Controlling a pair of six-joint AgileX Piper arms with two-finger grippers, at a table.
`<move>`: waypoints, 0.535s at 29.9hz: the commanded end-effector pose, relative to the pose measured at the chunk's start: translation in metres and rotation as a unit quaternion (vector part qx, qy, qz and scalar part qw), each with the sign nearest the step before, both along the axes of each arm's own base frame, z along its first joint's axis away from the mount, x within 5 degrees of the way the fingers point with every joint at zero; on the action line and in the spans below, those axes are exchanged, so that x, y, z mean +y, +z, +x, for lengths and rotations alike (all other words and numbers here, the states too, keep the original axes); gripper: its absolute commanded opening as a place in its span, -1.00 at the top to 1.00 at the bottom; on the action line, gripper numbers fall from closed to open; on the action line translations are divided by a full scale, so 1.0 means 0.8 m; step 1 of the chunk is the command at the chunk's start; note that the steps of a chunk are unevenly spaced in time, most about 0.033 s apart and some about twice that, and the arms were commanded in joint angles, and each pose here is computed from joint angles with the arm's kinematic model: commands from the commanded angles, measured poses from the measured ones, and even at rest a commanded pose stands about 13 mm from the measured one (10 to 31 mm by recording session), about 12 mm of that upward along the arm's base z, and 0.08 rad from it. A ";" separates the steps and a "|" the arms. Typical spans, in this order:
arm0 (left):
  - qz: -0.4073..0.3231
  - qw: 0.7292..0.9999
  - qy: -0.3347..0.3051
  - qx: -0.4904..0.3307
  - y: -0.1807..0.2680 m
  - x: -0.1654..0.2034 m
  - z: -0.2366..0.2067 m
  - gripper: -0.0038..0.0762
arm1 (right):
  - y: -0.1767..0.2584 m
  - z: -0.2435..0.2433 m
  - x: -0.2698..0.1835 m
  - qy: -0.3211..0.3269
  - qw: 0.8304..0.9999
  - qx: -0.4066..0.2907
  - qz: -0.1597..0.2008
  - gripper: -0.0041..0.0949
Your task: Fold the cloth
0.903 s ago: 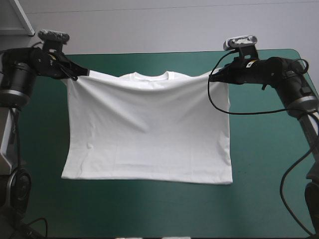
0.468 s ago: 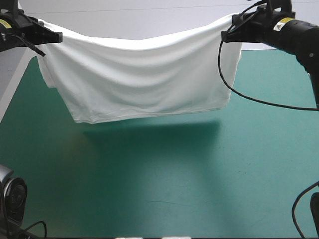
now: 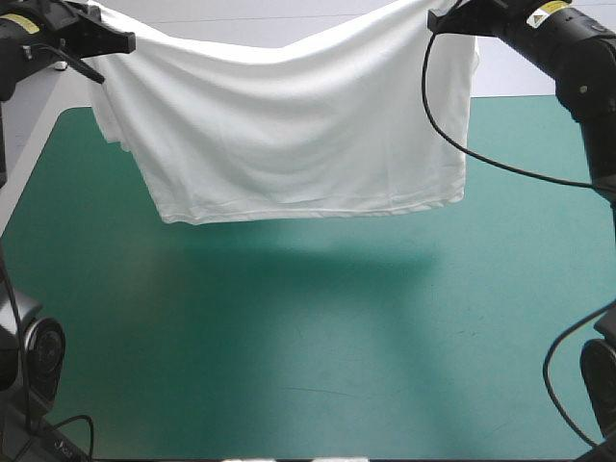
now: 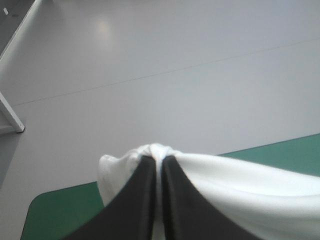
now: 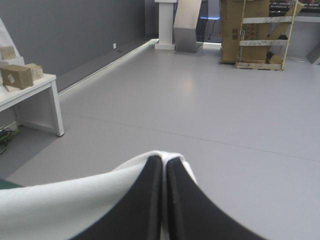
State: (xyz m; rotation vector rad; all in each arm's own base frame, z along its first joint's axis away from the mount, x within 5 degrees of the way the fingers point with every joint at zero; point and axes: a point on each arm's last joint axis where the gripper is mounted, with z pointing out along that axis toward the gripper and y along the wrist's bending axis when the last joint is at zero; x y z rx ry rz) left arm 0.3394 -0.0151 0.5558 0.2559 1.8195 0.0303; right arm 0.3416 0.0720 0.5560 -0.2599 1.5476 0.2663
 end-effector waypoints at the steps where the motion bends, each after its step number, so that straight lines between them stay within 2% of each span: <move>1: -0.018 0.995 0.002 -0.099 0.023 -0.001 0.006 0.85 | 0.025 0.008 -0.008 -0.032 0.993 -0.109 0.034 0.95; 6: -0.015 0.988 0.009 -0.157 0.018 0.001 0.038 0.85 | 0.009 0.046 -0.009 -0.058 0.985 -0.156 0.053 0.95; 8: -0.017 0.985 0.010 -0.170 0.020 0.001 0.042 0.85 | 0.003 0.055 -0.008 -0.060 0.985 -0.153 0.053 0.95; 12: -0.015 0.988 0.010 -0.155 0.007 0.001 0.055 0.85 | -0.010 0.069 -0.005 -0.057 0.989 -0.131 0.043 0.95; 16: -0.009 0.996 0.005 -0.088 -0.024 -0.001 0.077 0.85 | -0.039 0.084 0.002 -0.037 0.997 -0.049 0.036 0.95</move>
